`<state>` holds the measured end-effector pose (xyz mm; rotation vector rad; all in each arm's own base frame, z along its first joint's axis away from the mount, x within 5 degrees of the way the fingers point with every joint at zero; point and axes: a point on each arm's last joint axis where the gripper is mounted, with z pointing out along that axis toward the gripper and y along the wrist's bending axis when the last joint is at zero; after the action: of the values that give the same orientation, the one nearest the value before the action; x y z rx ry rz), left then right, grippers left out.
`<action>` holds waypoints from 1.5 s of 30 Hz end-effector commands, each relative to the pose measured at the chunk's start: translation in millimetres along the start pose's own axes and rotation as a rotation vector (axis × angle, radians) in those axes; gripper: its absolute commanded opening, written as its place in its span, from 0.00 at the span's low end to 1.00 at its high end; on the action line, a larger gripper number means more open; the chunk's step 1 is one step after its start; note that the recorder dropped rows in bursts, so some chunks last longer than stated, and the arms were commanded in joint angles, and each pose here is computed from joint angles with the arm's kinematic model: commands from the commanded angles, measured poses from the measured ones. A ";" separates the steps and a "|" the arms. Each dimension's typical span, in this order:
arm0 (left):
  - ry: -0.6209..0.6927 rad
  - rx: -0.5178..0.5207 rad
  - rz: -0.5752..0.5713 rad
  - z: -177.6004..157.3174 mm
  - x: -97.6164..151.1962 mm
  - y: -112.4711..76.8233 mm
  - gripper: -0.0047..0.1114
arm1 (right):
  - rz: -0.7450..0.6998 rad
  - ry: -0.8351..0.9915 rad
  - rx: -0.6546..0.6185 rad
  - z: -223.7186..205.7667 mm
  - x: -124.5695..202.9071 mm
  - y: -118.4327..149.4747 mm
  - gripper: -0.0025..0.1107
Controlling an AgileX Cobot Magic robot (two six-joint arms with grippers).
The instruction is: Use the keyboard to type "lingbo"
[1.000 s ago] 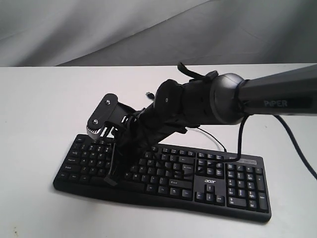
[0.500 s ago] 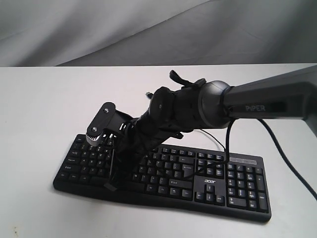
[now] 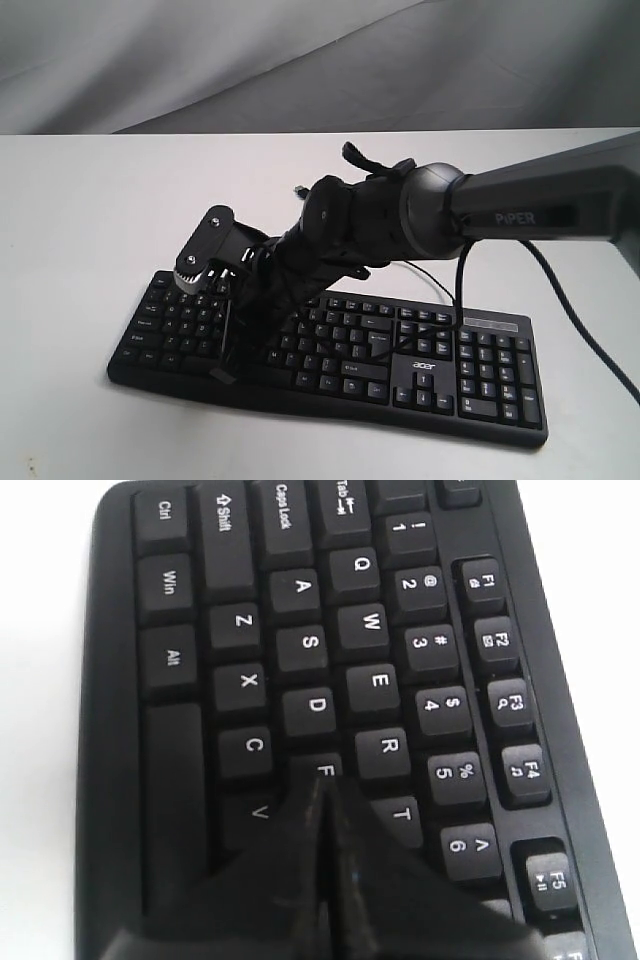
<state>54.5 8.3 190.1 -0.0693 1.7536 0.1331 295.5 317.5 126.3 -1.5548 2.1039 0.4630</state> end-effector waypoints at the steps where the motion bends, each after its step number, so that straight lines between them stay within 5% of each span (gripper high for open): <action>1: -0.010 0.000 -0.002 0.1 0.4 -0.1 0.04 | -0.015 -0.009 0.011 -0.1 -2.8 -0.8 0.02; 45: -0.010 0.000 -0.002 0.1 0.4 -0.1 0.04 | -0.030 0.035 -0.054 -11.2 -1.3 7.1 0.02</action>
<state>54.5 8.3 190.1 -0.0693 1.7536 0.1331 289.8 315.3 134.2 -1.6229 2.0994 0.4817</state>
